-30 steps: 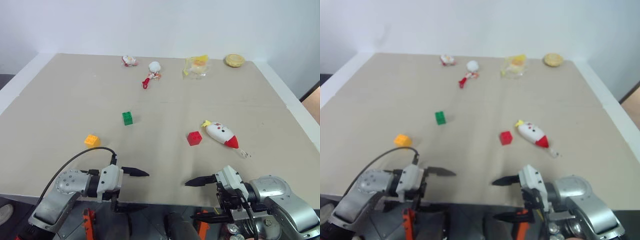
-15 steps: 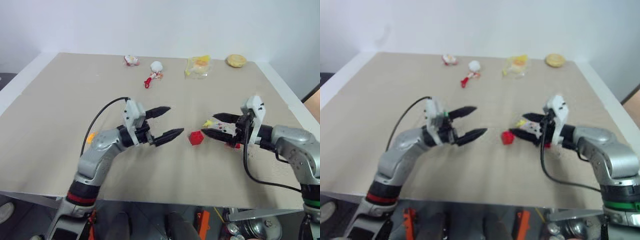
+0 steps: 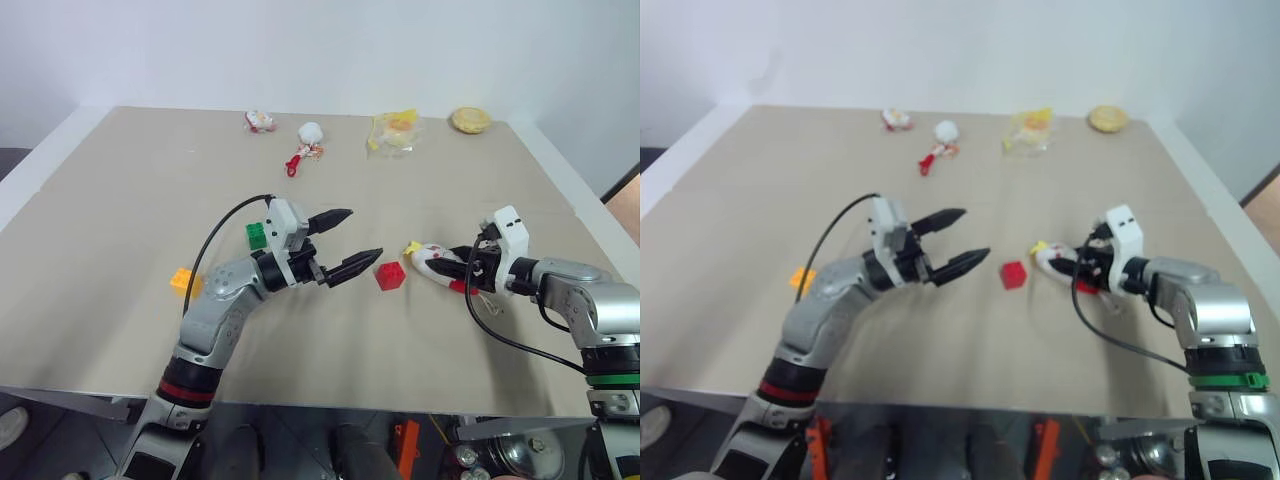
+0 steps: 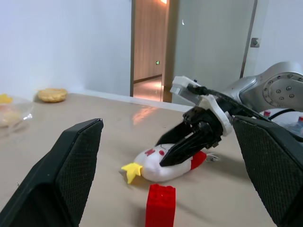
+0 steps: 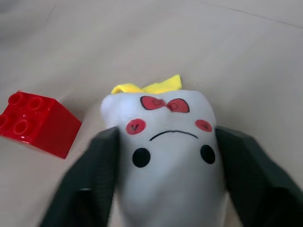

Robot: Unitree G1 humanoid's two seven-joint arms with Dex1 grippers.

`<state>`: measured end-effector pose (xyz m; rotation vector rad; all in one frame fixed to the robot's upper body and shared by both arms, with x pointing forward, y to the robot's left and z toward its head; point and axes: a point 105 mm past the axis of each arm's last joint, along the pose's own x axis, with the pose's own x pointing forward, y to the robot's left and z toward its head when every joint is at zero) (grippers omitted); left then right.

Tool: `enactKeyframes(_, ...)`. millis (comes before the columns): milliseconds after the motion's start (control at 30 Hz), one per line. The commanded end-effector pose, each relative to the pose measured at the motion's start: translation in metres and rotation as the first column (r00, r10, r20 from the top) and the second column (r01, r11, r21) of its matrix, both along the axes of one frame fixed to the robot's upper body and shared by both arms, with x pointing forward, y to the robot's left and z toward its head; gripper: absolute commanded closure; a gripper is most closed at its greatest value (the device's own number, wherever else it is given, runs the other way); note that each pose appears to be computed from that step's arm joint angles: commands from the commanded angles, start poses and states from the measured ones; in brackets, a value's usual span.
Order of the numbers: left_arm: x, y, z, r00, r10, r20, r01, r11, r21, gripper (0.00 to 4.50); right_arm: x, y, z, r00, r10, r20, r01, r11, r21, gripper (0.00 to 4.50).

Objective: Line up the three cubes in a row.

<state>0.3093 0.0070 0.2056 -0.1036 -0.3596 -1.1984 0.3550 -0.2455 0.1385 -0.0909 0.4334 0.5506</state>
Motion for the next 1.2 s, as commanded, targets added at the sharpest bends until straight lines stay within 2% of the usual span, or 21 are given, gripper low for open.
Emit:
enactKeyframes(33,-0.003,-0.004,0.01,0.999,-0.009,0.046,0.01,1.0,-0.02,0.0,0.002,-0.004,0.007,1.0,-0.02,0.017,0.02,1.0,0.002,3.1)
enactKeyframes(167,-0.001,-0.008,0.012,0.999,-0.01,0.052,0.011,0.999,-0.03,0.0,0.001,-0.007,0.008,0.999,-0.048,0.014,0.047,0.999,0.021,4.38)
enactKeyframes(333,0.001,-0.014,0.015,0.998,-0.029,0.057,0.032,0.999,-0.043,0.0,-0.002,-0.015,0.016,0.993,-0.104,0.059,0.101,0.993,0.058,4.47)
enactKeyframes(433,-0.001,-0.023,0.014,0.996,-0.07,0.064,0.072,0.997,-0.03,0.0,0.001,-0.045,0.031,0.948,-0.268,0.173,0.264,0.964,0.046,4.47)
enactKeyframes(500,-0.007,-0.031,0.012,0.987,-0.137,0.082,0.138,0.99,-0.012,0.0,-0.002,-0.081,0.038,0.868,-0.443,0.223,0.445,0.894,0.043,4.47)
enactKeyframes(567,-0.015,-0.039,0.009,0.97,-0.22,0.102,0.219,0.976,0.019,0.0,-0.014,-0.121,0.035,0.745,-0.629,0.223,0.636,0.77,0.045,4.47)
enactKeyframes(667,-0.021,-0.046,0.007,0.948,-0.295,0.122,0.292,0.955,0.044,0.0,-0.034,-0.155,0.03,0.588,-0.778,0.219,0.789,0.612,0.057,4.47)
enactKeyframes(767,-0.023,-0.051,0.008,0.937,-0.323,0.136,0.319,0.946,0.051,0.0,-0.048,-0.172,0.026,0.485,-0.848,0.216,0.859,0.507,0.063,4.47)
enactKeyframes(867,-0.025,-0.058,0.012,0.927,-0.345,0.148,0.341,0.939,0.048,0.0,-0.067,-0.199,0.02,0.338,-0.92,0.2,0.932,0.357,0.068,4.47)
enactKeyframes(1000,-0.027,-0.061,0.012,0.922,-0.354,0.154,0.351,0.935,0.049,0.0,-0.079,-0.213,0.016,0.247,-0.949,0.197,0.964,0.262,0.052,4.47)
enactKeyframes(1033,-0.027,-0.061,0.012,0.922,-0.355,0.154,0.352,0.935,0.048,0.0,-0.08,-0.215,0.016,0.238,-0.95,0.201,0.965,0.254,0.058,3.66)
enactKeyframes(1067,-0.027,-0.061,0.012,0.922,-0.355,0.155,0.352,0.935,0.048,0.0,-0.08,-0.215,0.017,0.234,-0.95,0.204,0.966,0.252,0.062,3.46)
enactKeyframes(1100,-0.026,-0.061,0.012,0.923,-0.353,0.154,0.35,0.936,0.048,0.0,-0.079,-0.215,0.019,0.236,-0.949,0.21,0.964,0.256,0.076,3.03)
enactKeyframes(1200,-0.025,-0.059,0.011,0.927,-0.342,0.15,0.339,0.939,0.047,0.0,-0.076,-0.213,0.027,0.244,-0.943,0.229,0.955,0.274,0.111,2.11)
